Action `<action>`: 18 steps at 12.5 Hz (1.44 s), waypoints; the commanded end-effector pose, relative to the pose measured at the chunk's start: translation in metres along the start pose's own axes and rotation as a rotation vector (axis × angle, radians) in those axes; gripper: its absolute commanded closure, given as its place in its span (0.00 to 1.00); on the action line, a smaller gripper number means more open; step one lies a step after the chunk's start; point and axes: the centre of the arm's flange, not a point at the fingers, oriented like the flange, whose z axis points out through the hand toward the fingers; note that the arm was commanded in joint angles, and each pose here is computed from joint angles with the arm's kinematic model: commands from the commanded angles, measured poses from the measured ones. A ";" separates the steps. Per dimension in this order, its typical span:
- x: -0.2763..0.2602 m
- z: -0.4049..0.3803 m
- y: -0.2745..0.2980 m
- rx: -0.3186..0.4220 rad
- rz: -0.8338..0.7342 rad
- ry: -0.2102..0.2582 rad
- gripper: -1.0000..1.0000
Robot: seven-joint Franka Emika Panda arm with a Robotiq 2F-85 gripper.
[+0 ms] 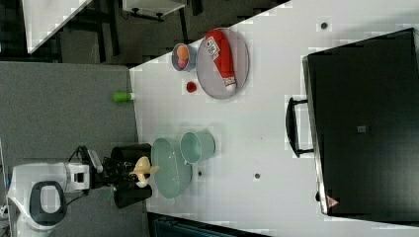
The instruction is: Pick Banana and place it in mug.
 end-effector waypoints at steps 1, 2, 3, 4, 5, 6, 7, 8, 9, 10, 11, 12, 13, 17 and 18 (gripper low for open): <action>0.021 0.035 -0.005 0.060 0.236 -0.017 0.66; 0.022 0.054 -0.007 0.069 0.251 -0.024 0.66; 0.026 0.073 -0.009 0.076 0.258 -0.033 0.66; 0.028 0.091 -0.012 0.073 0.261 -0.047 0.66; 0.033 0.106 -0.014 0.076 0.265 -0.056 0.66; 0.037 0.121 -0.017 0.076 0.260 -0.058 0.66; 0.041 0.133 -0.020 0.079 0.255 -0.054 0.66; 0.045 0.145 -0.022 0.085 0.249 -0.050 0.62; 0.048 0.155 -0.022 0.084 0.246 -0.048 0.52; 0.049 0.161 -0.025 0.098 0.241 -0.046 0.41; 0.050 0.162 -0.025 0.104 0.246 -0.046 0.30; 0.052 0.161 -0.024 0.102 0.250 -0.044 0.19; 0.054 0.155 -0.023 0.105 0.253 -0.038 0.08; 0.063 0.099 -0.017 0.142 0.270 0.017 0.00; 0.069 0.076 -0.011 0.142 0.285 0.035 0.00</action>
